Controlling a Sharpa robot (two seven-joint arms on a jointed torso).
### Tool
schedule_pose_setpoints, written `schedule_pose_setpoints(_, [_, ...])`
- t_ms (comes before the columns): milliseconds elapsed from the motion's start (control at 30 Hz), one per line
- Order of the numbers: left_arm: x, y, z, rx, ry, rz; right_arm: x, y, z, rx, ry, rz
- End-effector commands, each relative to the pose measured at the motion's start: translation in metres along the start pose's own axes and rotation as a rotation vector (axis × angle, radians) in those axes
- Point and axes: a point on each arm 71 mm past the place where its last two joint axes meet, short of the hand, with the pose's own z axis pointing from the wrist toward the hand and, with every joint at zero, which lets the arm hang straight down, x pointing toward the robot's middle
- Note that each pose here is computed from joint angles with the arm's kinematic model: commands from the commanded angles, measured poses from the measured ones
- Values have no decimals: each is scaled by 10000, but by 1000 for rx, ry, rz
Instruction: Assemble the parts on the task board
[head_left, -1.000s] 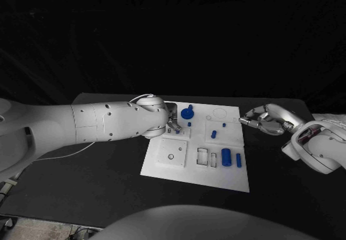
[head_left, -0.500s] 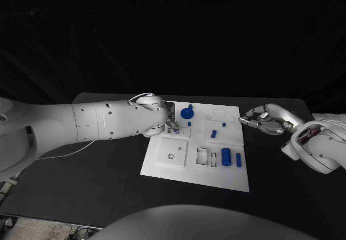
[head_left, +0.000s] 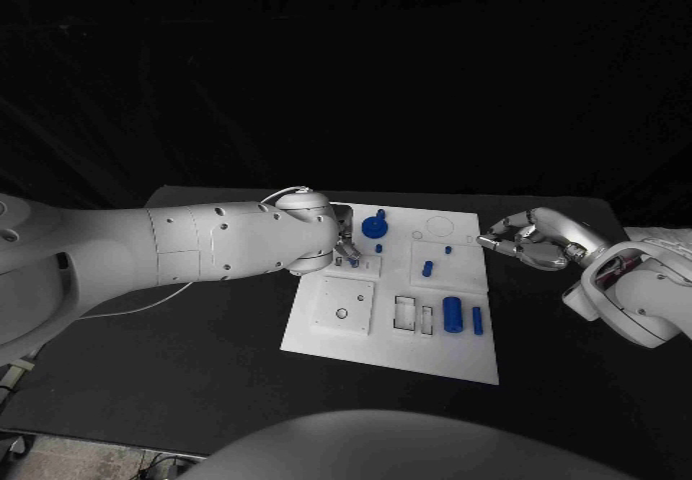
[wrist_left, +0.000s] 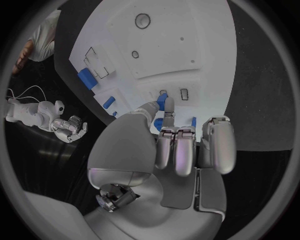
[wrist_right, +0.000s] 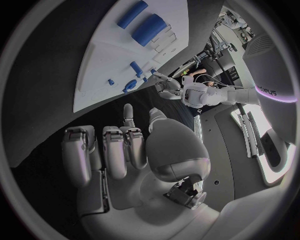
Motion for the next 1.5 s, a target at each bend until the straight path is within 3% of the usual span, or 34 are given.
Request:
schedule_pose_setpoints(33, [11, -22, -3, 7, 9, 5, 7, 6, 0, -8, 0, -1])
schedule_pose_setpoints(1500, [62, -45, 29, 21, 24, 7, 37, -15, -20, -8, -3, 1])
